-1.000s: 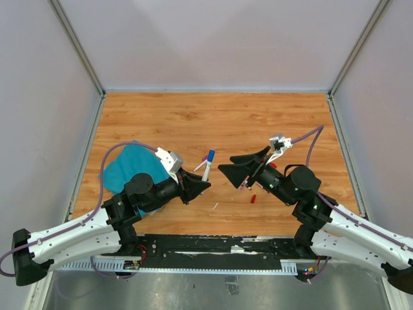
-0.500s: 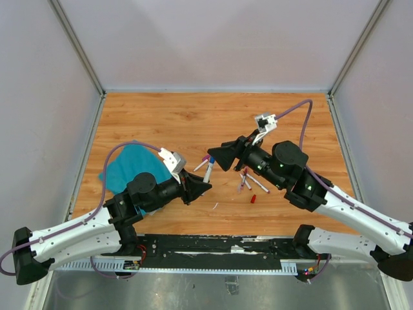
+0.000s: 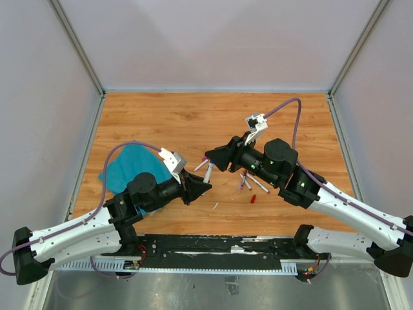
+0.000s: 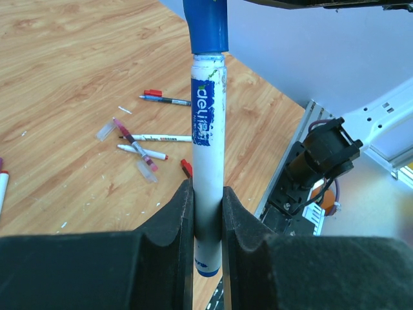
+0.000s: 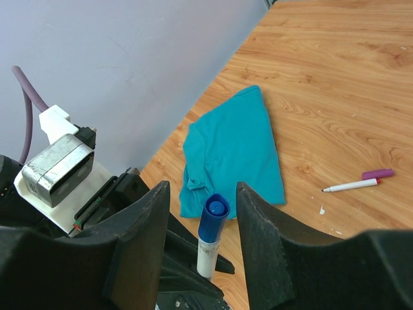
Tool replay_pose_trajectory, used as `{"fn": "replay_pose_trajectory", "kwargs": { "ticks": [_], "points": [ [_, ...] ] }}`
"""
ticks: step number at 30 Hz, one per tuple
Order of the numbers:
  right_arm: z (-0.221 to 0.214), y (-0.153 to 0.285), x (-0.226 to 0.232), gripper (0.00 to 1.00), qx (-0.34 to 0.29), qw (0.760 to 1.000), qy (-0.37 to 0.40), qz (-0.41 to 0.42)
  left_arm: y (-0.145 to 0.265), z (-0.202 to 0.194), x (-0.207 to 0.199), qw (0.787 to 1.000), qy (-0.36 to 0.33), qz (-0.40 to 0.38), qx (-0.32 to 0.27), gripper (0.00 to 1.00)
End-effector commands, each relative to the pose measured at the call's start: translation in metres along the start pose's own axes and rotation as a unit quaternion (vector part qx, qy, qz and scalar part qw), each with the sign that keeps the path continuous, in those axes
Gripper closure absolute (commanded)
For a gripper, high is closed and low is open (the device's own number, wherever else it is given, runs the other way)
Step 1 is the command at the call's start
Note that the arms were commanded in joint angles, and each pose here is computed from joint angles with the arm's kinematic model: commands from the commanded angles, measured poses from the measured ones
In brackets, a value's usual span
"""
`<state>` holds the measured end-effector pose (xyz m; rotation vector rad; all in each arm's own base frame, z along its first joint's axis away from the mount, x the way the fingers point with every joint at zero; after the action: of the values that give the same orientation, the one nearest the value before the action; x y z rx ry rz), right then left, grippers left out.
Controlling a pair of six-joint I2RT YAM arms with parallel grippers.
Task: Insert the pens into the pen caps
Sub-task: Press the pen cap onto the pen.
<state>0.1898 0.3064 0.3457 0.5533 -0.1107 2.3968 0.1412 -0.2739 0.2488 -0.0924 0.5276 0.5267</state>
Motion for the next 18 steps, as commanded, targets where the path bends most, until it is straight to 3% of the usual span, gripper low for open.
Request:
{"fn": "replay_pose_trajectory", "kwargs": {
  "ticks": [1, 18],
  "points": [
    [0.004, 0.001, 0.006, 0.55, -0.006, 1.0, -0.01, 0.013, -0.001, 0.017, -0.013, 0.999, -0.009, -0.023, -0.023, 1.0],
    [-0.014, -0.005, -0.005, 0.72, 0.018, 1.0, -0.02, 0.002, -0.002, 0.018, -0.014, 0.999, -0.009, -0.024, -0.026, 0.99]
  ]
}}
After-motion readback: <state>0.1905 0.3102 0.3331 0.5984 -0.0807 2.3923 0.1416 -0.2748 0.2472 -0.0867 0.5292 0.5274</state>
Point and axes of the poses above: each gripper's point midway between its finger pads, its own y axis back along the fingers, its own x axis along the line the jaws close on, z = x × y, the point moved 1 cm from there along y, back along the fingers, and after that the axes turned 8 degrees about y, right-handed, at the moved point
